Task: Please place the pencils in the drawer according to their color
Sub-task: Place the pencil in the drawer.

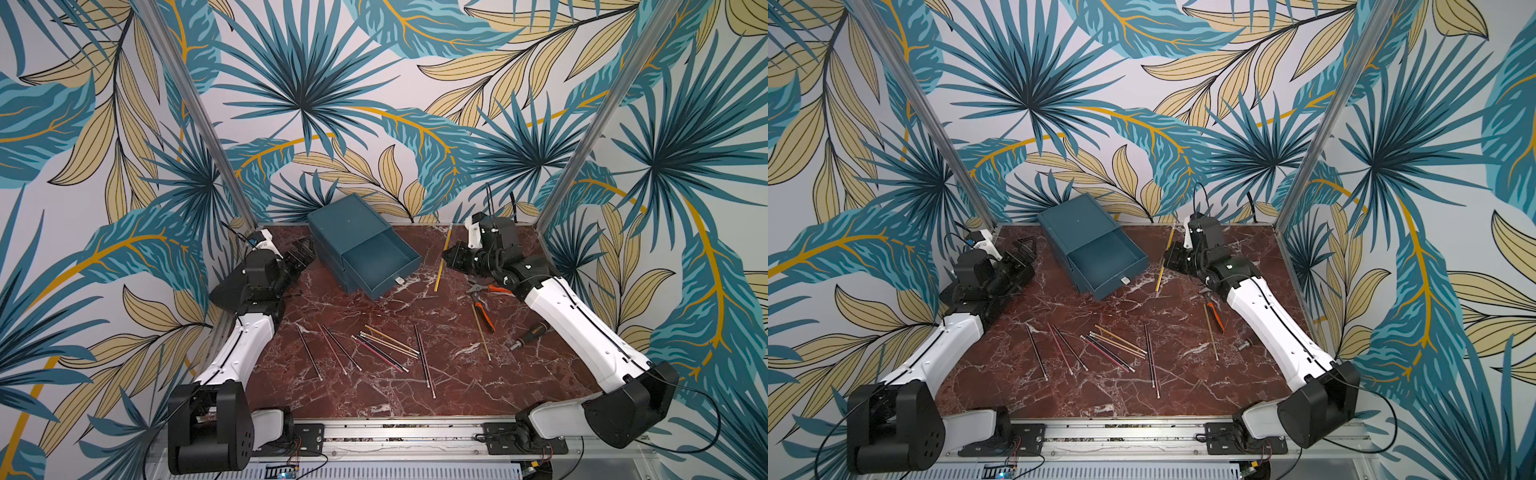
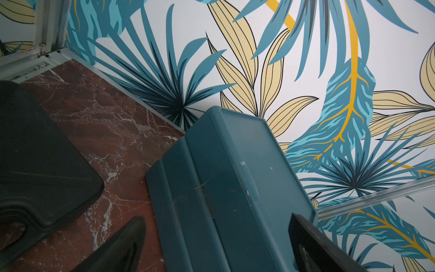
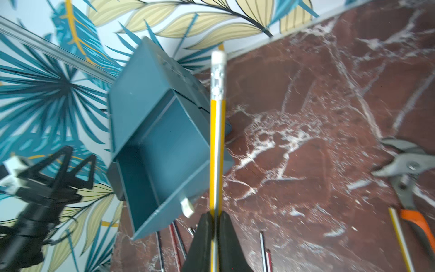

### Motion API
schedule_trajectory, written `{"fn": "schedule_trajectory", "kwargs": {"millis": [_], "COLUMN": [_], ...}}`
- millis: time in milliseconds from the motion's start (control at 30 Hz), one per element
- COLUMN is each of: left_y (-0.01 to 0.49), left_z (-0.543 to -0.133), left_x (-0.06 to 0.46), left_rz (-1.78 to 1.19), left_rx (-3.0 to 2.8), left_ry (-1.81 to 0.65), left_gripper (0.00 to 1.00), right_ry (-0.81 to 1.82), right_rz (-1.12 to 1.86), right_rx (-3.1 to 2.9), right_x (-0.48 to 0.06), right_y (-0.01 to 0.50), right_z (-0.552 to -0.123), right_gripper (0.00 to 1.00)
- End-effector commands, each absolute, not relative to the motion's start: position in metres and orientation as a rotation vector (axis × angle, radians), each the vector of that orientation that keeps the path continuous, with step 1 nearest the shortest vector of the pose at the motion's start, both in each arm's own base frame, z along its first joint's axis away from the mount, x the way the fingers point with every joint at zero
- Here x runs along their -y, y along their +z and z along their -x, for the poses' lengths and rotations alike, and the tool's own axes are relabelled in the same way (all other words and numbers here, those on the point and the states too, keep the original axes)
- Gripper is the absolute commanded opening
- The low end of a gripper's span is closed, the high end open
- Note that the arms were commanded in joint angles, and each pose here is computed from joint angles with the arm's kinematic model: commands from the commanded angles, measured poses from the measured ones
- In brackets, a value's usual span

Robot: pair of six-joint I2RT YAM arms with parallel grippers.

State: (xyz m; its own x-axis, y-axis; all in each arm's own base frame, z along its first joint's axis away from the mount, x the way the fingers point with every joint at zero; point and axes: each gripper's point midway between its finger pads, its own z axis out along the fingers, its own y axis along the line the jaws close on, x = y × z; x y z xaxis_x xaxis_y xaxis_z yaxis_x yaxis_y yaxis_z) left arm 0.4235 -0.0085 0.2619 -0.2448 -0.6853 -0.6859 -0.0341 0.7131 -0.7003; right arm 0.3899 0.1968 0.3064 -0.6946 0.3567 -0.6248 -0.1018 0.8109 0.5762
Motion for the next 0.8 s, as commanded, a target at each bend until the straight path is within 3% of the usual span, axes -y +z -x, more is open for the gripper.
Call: {"fn": "schedule_trajectory", "kwargs": {"millis": [0,367,767], "left_y": [0.259,0.26,0.258], "left_z": [-0.424,-0.424,-0.425], "left_x": [0.01,0.013,0.013], "left_rz": [0.549,0.519,0.518], "left_rx": [-1.735,-1.749,-1.751], "left_ry": [-0.693,-0.693,-0.691], "left_gripper": [1.0,1.0,1.0], "right_ry": [0.88,0.963,0.864], "right_rz": [-0.176,-0.15,-0.152], "right_rx": [-2.136,-2.109,-2.238], "right_x": [-0.228,-0.309,-0.338], "right_y": [0.327,0.328,0.282], "right_z": [-0.41,-0.45,-0.436], "right_gripper": [0.0,0.0,0.0]}}
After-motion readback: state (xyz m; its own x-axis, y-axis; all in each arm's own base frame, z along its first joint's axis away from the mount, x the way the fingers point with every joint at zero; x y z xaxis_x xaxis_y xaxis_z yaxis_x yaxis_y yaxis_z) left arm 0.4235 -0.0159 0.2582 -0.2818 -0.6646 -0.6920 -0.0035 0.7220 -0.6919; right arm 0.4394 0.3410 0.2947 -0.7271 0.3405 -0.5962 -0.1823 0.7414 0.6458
